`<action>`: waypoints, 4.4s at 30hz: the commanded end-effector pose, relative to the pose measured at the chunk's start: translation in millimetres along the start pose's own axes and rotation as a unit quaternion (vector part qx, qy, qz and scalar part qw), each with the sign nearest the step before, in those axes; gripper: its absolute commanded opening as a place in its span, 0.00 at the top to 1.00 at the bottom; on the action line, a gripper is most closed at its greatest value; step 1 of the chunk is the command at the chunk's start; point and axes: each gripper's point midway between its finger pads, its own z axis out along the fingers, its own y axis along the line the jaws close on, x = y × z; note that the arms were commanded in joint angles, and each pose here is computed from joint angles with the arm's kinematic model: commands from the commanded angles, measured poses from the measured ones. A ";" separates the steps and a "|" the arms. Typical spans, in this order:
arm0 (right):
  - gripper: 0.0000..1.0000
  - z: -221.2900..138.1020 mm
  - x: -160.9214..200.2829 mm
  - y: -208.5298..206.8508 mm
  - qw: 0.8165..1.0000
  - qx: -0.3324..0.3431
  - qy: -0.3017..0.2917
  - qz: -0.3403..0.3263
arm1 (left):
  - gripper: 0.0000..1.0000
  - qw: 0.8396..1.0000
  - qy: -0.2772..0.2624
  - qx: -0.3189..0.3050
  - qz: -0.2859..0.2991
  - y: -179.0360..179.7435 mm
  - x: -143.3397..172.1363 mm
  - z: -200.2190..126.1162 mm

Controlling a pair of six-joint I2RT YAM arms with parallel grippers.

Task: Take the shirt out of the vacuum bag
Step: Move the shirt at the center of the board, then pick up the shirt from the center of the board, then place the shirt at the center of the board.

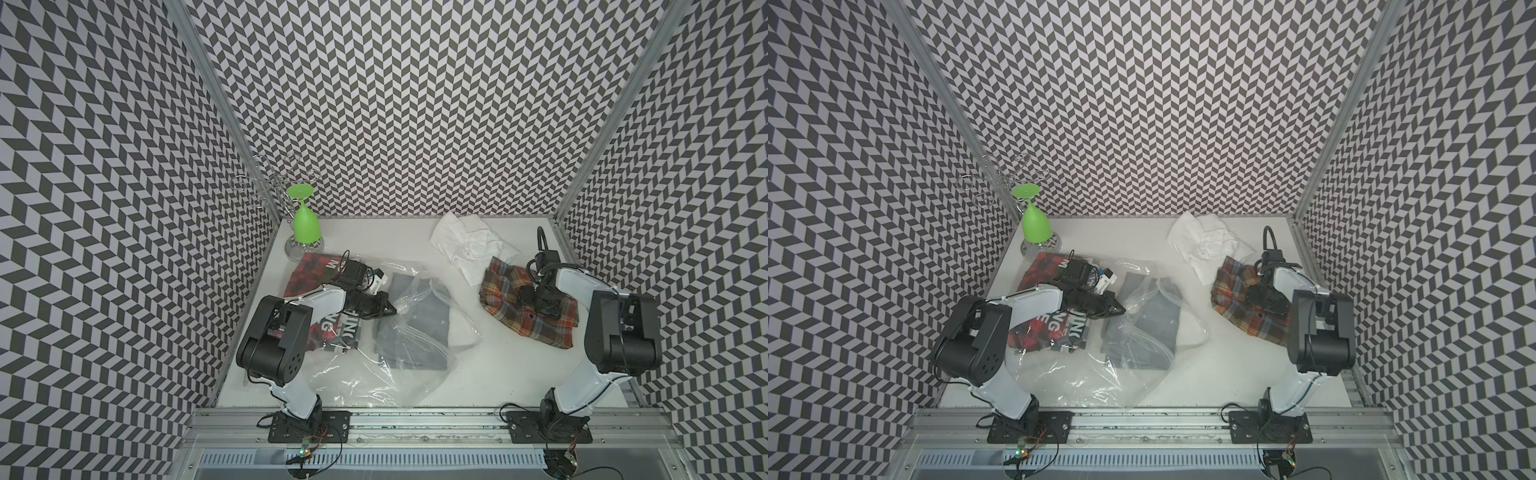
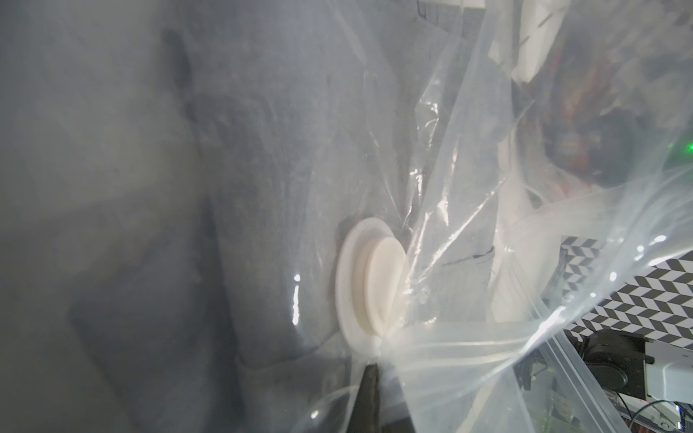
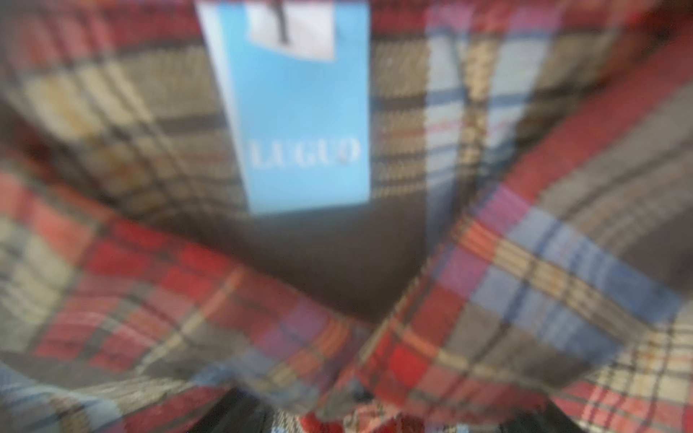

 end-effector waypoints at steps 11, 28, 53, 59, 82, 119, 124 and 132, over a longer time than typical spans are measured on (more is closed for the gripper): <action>0.16 -0.6 -99.2 16.4 0.998 -0.007 -0.060 -0.007 | 1.00 1.000 0.008 -0.023 -0.005 8.6 4.3 -2.4; 0.05 -110.6 -55.7 107.3 0.977 -0.173 -0.105 -0.067 | 1.00 1.000 0.010 -0.015 -0.011 9.2 -0.3 3.6; 0.23 9.9 -21.0 108.3 0.965 0.151 -0.047 -0.209 | 1.00 1.000 0.011 -0.013 -0.011 11.0 7.3 2.5; 0.66 11.6 -13.5 93.6 0.971 0.147 -0.049 -0.183 | 1.00 1.000 0.010 -0.013 -0.010 10.7 6.0 1.1; 1.00 -214.6 -110.5 117.4 0.954 -0.219 -0.202 0.011 | 1.00 1.000 0.007 -0.011 -0.008 9.8 4.6 -0.9; 1.00 -205.6 -178.9 299.5 0.900 -0.370 -0.229 -0.022 | 1.00 1.000 0.007 -0.010 -0.009 9.4 4.2 -0.6; 0.97 -181.9 -179.8 329.0 0.894 -0.389 -0.218 -0.041 | 1.00 1.000 0.009 -0.011 -0.011 10.7 6.8 -0.3; 0.44 -168.2 -169.1 379.4 0.850 -0.478 -0.197 -0.097 | 1.00 1.000 0.008 -0.014 -0.011 11.9 7.2 -1.2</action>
